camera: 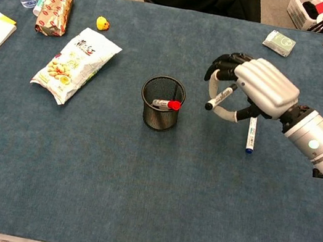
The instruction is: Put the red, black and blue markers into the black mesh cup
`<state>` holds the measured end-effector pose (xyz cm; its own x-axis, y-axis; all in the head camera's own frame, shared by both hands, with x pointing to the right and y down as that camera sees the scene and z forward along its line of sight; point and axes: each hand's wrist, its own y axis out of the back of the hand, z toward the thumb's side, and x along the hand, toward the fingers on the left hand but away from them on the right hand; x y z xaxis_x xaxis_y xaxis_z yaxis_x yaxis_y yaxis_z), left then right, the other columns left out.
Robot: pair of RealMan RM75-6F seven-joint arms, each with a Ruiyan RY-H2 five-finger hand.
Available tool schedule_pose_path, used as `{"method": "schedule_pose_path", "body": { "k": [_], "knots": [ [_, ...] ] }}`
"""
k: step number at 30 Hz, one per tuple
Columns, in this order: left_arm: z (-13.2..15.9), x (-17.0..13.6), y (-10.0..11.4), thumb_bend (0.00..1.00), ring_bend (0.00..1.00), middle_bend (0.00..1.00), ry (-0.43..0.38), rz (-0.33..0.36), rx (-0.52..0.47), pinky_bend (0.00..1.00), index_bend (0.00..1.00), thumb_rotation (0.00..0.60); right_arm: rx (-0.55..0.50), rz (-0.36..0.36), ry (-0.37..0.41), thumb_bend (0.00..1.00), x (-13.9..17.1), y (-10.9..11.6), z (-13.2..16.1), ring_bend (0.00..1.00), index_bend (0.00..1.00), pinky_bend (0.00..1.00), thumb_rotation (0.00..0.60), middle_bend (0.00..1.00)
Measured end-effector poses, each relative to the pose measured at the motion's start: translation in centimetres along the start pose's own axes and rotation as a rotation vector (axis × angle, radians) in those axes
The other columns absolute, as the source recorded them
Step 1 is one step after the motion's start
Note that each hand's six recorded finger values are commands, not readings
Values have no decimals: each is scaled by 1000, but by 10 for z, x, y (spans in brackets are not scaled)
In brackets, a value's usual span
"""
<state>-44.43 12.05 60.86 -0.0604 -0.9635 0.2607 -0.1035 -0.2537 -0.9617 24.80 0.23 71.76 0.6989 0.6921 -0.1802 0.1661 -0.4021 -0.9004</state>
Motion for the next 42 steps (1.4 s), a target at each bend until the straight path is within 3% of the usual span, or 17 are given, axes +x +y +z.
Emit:
{"method": "schedule_pose_path", "body": {
  "k": [6,11,18,28,30,35,38,42],
  "knots": [
    [2,-1,3,196,193,166,-3,4,2,242,101,600,-298,-92,10,291,-12,41,27,203,669,190,600,381],
    [2,-4,5,195,193,166,-2,5,2,243,101,600,-492,-114,9,292,-23,55,38,203,669,190,600,381],
    [-1,-6,3,196,193,166,8,-2,1,242,100,600,-688,-44,-17,291,-39,41,50,203,669,190,600,381],
    [-3,-5,-1,195,193,166,15,-16,0,242,101,600,-854,21,-55,292,-64,4,64,203,655,198,600,376],
    [-4,-6,-1,195,193,166,19,-17,-1,242,101,600,-859,26,-64,292,-68,-3,63,187,570,178,600,342],
    [-7,-6,-1,195,193,166,29,-16,-1,242,101,600,-835,53,-62,299,-71,-13,56,57,138,86,600,168],
    [-6,-6,0,195,193,166,24,-12,-1,242,100,600,-812,52,-49,298,-71,-12,52,42,47,78,600,142],
    [-4,-4,-1,195,193,165,22,-16,-1,243,100,600,-758,17,-29,298,-66,0,43,42,36,78,600,140]
  ]
}}
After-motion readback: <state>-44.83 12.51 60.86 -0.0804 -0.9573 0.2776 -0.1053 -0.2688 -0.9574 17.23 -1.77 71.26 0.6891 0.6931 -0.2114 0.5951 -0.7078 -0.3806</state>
